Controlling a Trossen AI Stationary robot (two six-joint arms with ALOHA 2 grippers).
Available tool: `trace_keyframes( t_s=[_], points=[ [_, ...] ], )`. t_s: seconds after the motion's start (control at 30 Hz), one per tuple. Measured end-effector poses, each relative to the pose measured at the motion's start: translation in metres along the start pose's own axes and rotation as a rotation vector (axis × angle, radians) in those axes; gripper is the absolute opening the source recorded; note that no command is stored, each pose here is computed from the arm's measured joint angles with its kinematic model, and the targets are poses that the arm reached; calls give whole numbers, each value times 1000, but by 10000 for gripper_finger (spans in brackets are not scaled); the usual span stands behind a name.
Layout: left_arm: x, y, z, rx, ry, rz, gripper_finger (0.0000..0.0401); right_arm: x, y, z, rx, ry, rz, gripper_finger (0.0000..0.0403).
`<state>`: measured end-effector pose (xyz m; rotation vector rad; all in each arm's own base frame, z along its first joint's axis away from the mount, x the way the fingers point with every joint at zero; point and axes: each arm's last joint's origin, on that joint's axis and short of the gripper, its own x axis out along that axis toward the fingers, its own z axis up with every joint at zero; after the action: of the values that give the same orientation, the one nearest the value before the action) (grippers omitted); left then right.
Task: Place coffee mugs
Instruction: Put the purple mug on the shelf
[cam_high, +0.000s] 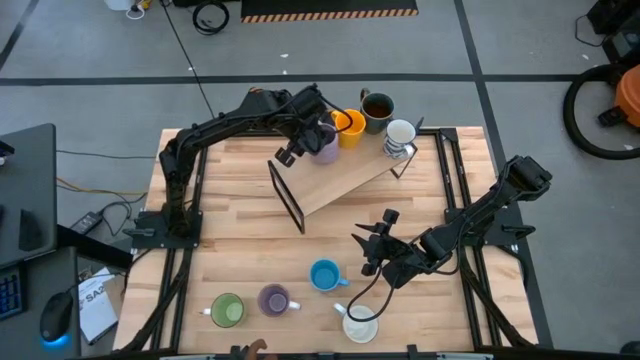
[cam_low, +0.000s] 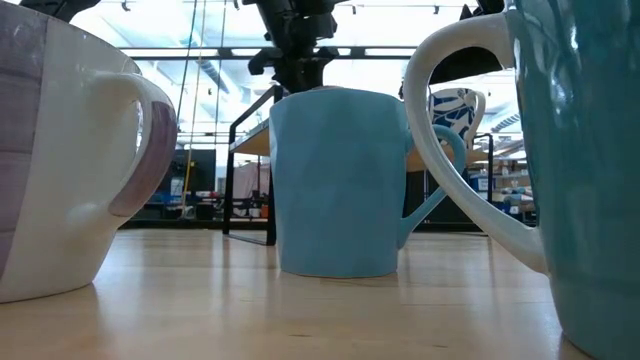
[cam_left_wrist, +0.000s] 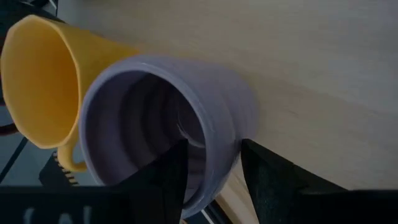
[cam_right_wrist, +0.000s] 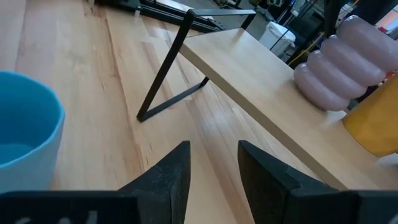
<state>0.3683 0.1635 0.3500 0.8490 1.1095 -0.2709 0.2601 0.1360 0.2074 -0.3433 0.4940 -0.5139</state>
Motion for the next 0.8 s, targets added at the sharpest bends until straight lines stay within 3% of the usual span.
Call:
trace_keyframes(
  t_s=[0.33,0.8],
  points=[
    [0,1,2,-25,-9,17,158,0,0,0,1,-1,0,139],
    [0,0,10,-8,2,45,195,0,0,0,3,0,0,139]
  ],
)
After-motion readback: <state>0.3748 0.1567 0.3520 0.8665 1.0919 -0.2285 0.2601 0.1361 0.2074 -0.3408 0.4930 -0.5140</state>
